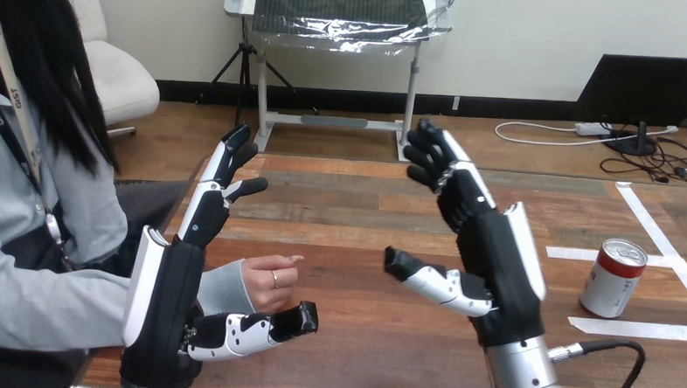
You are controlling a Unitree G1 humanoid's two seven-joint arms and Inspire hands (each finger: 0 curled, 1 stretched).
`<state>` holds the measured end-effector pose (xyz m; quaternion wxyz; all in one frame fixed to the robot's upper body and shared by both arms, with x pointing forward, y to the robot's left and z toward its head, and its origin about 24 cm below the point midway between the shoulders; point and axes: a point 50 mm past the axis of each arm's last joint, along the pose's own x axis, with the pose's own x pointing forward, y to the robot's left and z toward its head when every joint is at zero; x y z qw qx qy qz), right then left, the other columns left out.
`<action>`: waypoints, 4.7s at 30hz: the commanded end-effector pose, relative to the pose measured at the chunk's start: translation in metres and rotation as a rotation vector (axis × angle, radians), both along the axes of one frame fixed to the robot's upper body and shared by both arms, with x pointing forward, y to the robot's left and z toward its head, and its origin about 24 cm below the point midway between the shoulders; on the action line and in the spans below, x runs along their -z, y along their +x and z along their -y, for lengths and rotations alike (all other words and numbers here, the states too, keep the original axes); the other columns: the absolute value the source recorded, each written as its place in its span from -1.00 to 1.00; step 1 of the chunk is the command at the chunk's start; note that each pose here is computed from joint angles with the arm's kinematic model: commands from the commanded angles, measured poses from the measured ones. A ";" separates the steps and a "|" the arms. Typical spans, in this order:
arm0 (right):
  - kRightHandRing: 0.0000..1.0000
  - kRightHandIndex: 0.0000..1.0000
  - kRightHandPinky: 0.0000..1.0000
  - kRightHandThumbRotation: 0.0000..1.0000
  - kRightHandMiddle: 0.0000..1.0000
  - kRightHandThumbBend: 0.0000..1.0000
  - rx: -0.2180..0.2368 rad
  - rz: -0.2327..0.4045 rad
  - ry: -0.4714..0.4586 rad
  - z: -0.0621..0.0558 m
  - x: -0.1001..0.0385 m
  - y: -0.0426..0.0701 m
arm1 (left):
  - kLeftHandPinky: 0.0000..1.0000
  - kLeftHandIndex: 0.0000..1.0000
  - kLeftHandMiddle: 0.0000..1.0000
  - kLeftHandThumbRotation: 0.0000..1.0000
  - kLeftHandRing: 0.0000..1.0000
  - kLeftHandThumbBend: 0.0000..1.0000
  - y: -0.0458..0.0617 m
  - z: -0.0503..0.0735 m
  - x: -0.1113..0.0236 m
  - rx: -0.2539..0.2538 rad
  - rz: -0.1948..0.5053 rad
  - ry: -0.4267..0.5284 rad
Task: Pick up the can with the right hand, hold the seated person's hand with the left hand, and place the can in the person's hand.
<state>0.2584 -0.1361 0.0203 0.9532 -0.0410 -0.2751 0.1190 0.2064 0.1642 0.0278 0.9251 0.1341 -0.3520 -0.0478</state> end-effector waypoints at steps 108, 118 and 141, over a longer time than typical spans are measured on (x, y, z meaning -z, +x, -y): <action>0.86 0.87 0.91 -0.04 0.84 1.00 0.593 -0.039 0.093 0.142 -0.051 0.044 | 0.68 0.92 0.95 0.32 0.88 1.00 0.009 -0.006 -0.011 -0.003 0.039 -0.024; 0.89 0.88 0.96 -0.01 0.84 1.00 0.614 -0.144 0.081 0.150 -0.040 0.045 | 0.71 0.93 0.97 0.28 0.90 1.00 0.008 -0.008 -0.011 0.009 0.035 -0.036; 0.89 0.90 0.95 -0.06 0.80 0.98 0.687 -0.377 -0.023 0.158 -0.010 0.040 | 0.68 0.92 0.96 0.28 0.88 1.00 0.005 -0.011 -0.012 0.014 0.040 -0.038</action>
